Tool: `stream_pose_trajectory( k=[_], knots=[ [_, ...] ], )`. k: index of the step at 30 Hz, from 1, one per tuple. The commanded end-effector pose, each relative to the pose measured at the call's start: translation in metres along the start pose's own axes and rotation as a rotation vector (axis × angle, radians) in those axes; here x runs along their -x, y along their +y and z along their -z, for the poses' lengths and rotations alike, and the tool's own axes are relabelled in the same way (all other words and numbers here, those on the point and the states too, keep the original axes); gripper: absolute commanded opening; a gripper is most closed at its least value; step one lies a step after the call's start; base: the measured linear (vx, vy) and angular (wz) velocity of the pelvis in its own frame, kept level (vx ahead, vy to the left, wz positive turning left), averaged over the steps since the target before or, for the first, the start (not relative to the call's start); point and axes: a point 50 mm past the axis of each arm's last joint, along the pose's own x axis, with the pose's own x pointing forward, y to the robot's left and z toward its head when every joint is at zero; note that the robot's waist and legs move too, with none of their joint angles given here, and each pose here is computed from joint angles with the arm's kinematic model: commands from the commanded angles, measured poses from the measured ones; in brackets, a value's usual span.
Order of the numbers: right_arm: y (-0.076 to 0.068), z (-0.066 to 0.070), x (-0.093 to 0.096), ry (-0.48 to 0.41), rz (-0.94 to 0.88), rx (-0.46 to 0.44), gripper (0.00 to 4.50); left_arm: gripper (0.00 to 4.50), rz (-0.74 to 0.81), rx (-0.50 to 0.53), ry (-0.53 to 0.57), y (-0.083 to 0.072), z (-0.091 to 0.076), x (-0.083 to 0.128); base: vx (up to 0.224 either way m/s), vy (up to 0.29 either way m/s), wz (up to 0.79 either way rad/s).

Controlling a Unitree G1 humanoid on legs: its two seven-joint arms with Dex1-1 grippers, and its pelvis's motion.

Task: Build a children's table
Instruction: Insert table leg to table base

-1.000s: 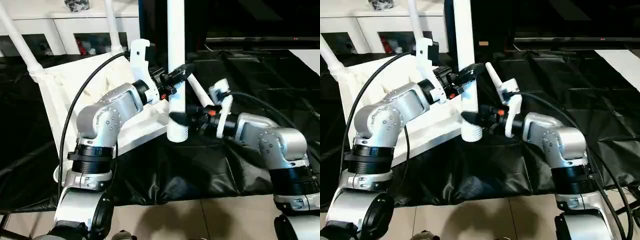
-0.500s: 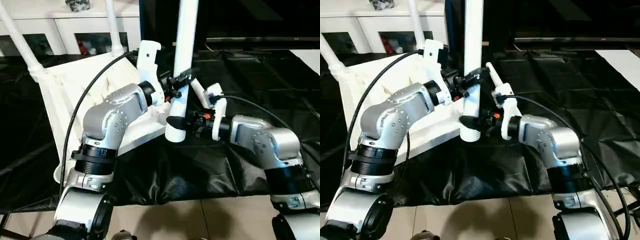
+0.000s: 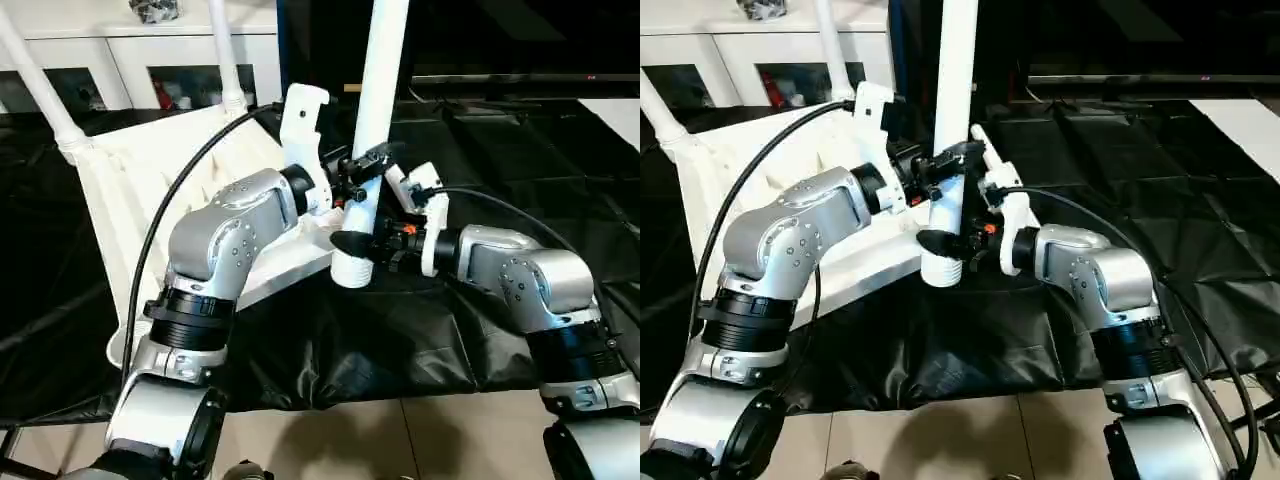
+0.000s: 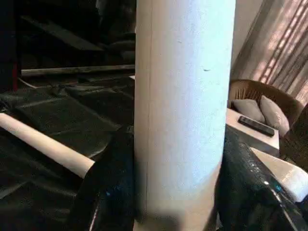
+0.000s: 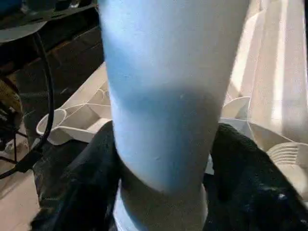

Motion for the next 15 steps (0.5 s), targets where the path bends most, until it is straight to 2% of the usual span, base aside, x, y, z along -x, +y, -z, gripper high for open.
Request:
stream_pose_trajectory(
  k=[1, 7, 15],
  knots=[
    [-0.0022, -0.0043, -0.0001, 0.006, 0.018, 0.027, 2.41, 1.86, 0.042, -0.037, -0.006, -0.0074, -0.0051, -0.0012, 0.000, 0.000, 0.00],
    [-0.0016, -0.0040, -0.0003, 0.011, 0.009, 0.032, 1.95, 1.86, 0.051, -0.041, 0.002, -0.0085, -0.0036, -0.0019, 0.000, 0.000, 0.00],
    [-0.0023, -0.0038, -0.0002, 0.010, 0.006, 0.035, 1.89, 1.86, 0.057, -0.042, 0.006, -0.0088, -0.0032, -0.0022, 0.000, 0.000, 0.00]
  ],
)
